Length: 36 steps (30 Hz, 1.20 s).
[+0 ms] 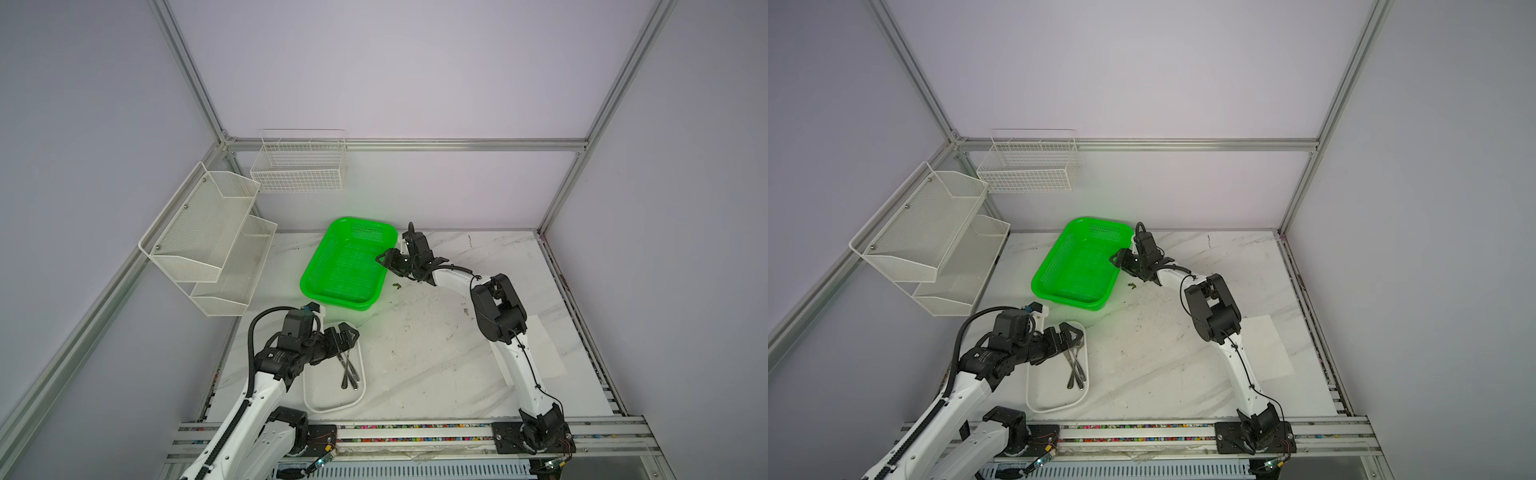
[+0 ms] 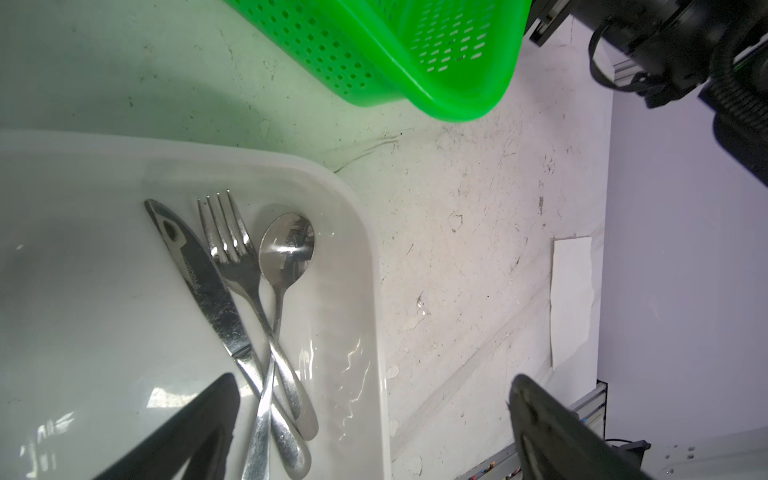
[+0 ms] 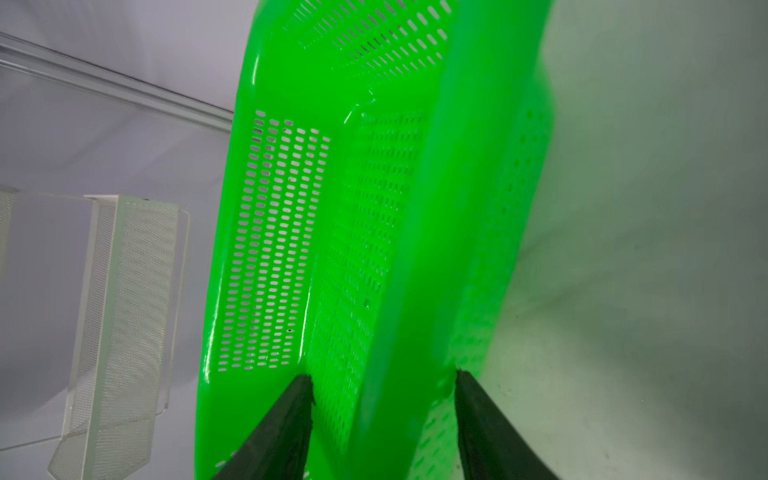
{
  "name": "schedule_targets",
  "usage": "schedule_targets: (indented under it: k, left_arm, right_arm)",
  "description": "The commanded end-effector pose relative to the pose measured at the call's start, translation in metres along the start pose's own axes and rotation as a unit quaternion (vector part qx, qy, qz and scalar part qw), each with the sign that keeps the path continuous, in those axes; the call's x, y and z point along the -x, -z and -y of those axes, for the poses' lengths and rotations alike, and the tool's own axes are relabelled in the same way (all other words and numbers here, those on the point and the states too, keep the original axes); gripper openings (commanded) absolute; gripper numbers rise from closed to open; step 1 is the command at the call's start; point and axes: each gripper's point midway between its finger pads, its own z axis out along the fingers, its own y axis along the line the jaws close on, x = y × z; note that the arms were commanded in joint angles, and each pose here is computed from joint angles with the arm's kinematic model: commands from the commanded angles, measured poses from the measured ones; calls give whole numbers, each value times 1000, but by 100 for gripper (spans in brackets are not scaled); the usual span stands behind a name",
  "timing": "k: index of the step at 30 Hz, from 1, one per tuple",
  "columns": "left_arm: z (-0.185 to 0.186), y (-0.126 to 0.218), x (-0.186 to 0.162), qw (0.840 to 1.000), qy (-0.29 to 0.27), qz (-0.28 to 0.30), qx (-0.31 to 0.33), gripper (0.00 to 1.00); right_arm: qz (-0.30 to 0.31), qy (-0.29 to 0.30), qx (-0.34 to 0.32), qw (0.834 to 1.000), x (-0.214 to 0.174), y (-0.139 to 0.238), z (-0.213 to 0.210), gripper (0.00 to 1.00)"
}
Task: Place the utensils on the paper napkin and roll it up
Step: 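Grasp the green basket rim with the right gripper, push it farther away, then release the basket and lower the right gripper onto the white napkin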
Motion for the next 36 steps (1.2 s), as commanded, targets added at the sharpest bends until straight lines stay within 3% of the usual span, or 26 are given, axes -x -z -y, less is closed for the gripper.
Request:
schedule_targets:
  k: [1, 6, 12, 16, 22, 27, 33, 36]
  left_arm:
    - [16, 3, 11, 999, -34, 10, -6, 100]
    - [25, -11, 7, 998, -59, -9, 3, 96]
    - [47, -32, 5, 996, -86, -28, -15, 91]
    - [69, -46, 2, 993, -104, -38, -35, 89]
    - [90, -75, -11, 989, -126, -63, -52, 86]
    - [112, -96, -20, 983, -153, -87, -56, 82]
    - [113, -117, -23, 980, -171, -97, -25, 81]
    - [96, -119, -14, 980, -178, -84, 31, 80]
  right_arm:
    - [-18, 56, -1, 998, 5, 15, -27, 61]
    - [60, 83, -78, 992, 25, 88, -19, 68]
    - [126, 90, -169, 973, 21, 184, 13, 77]
    - [187, 30, -225, 956, 17, 264, 62, 97]
    - [254, -58, -272, 926, -5, 362, 127, 97]
    - [262, -90, -306, 911, -34, 389, 156, 97]
    - [227, -116, -336, 907, -60, 387, 182, 97]
    - [221, -135, -383, 887, -67, 396, 200, 97]
